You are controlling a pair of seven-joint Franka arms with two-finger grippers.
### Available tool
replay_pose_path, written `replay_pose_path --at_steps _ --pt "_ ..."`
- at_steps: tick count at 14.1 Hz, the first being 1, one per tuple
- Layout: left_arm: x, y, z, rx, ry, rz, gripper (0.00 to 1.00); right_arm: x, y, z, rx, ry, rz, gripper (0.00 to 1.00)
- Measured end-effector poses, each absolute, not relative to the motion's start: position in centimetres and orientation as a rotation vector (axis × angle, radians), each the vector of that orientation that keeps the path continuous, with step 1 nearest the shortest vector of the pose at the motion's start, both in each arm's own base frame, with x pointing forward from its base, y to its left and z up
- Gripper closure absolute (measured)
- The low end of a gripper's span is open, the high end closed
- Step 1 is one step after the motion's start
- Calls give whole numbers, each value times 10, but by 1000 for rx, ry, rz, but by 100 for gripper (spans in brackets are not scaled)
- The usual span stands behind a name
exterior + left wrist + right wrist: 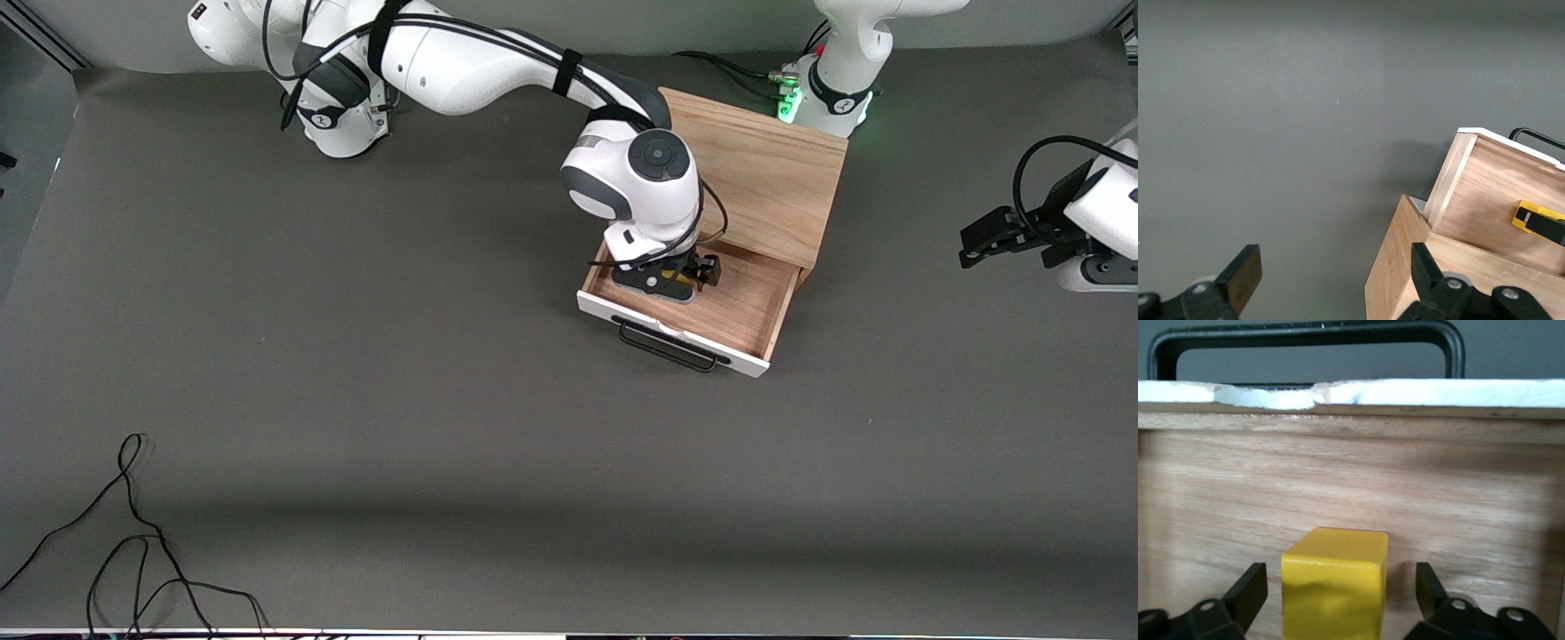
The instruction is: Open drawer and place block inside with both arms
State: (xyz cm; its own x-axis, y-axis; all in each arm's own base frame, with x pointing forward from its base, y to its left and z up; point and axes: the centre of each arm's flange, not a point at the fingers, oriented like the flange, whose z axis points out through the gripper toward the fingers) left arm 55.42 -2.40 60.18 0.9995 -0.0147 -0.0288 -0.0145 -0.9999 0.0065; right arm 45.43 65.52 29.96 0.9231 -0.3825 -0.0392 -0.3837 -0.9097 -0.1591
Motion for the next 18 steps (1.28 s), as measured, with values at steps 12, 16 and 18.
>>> replay_pose_path --at_steps 12,16,18 --pt "554 -24 604 3135 -27 -61 0 565 487 503 -2901 662 3 0" --pt "554 -24 604 3135 -28 -61 0 601 358 531 -2950 602 5 0" --pt "554 -24 604 3135 -27 -61 0 604 295 543 -2984 596 -14 0"
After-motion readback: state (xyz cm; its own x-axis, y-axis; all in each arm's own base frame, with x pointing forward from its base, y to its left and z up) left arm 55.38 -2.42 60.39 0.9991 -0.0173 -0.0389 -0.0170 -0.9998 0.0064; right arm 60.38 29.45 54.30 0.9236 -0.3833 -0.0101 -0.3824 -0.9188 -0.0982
